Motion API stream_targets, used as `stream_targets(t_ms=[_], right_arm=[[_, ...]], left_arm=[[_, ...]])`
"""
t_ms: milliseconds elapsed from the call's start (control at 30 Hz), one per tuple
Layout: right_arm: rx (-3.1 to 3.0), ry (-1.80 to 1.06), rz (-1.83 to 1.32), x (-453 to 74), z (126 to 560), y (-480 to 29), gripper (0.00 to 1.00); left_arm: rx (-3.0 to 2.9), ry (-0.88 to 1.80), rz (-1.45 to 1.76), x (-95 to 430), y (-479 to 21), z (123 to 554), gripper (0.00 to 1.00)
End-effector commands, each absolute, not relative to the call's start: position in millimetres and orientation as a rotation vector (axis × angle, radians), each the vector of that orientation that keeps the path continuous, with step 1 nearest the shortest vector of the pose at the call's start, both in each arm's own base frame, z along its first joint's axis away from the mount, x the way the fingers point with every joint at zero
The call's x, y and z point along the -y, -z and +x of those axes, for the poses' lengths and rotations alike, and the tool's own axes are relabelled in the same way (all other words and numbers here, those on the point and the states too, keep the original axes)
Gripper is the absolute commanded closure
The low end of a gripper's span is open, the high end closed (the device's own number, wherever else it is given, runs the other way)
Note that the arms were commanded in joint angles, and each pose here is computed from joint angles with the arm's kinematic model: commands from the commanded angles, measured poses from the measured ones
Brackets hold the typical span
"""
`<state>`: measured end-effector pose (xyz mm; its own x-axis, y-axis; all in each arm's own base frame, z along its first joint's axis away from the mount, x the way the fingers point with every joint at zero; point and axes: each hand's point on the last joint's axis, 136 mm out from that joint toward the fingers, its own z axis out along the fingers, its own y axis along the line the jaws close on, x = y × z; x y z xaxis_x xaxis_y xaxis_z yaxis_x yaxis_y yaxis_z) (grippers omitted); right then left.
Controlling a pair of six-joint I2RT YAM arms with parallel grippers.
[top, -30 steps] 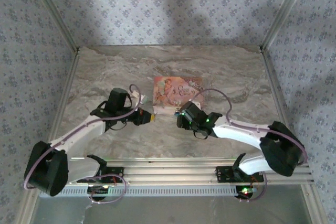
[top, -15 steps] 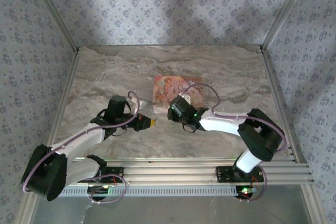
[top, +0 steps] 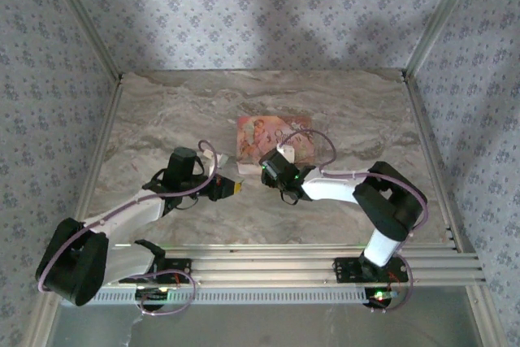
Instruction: Unlock the padlock with the key
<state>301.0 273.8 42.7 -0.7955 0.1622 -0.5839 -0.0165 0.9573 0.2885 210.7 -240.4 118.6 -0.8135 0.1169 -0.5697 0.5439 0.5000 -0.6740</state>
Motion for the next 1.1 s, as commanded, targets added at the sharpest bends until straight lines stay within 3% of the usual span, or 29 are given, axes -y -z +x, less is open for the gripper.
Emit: stream_targets(t_ms=[0, 100, 400, 600, 800, 1067], right_arm=[[-2.417, -0.331, 0.126, -272.3, 315.7, -48.7, 0.57], [-2.417, -0.315, 0.141, -269.3, 317.7, -46.2, 0.60], [-2.430, -0.245, 0.099, -264.0, 321.5, -51.4, 0.85], [-2.485, -0.253, 0.010, -267.6, 313.1, -62.8, 0.92], [-2.580, -0.451, -0.084, -282.7, 298.9, -77.2, 1.00], [-2.612, -0.717, -0.074, -287.8, 292.3, -102.4, 1.00]], left_arm=[[-2.276, 1.253, 0.551, 242.2, -118.9, 212.2, 1.00], [-2.284, 1.255, 0.549, 242.6, -117.5, 212.6, 1.00], [-2.279, 1.252, 0.568, 242.1, -115.5, 209.4, 1.00], [-2.274, 1.236, 0.621, 244.5, -110.5, 205.2, 1.00], [-2.256, 1.227, 0.682, 253.8, -102.8, 201.7, 1.00], [-2.215, 1.250, 0.677, 264.4, -107.1, 210.3, 1.00]])
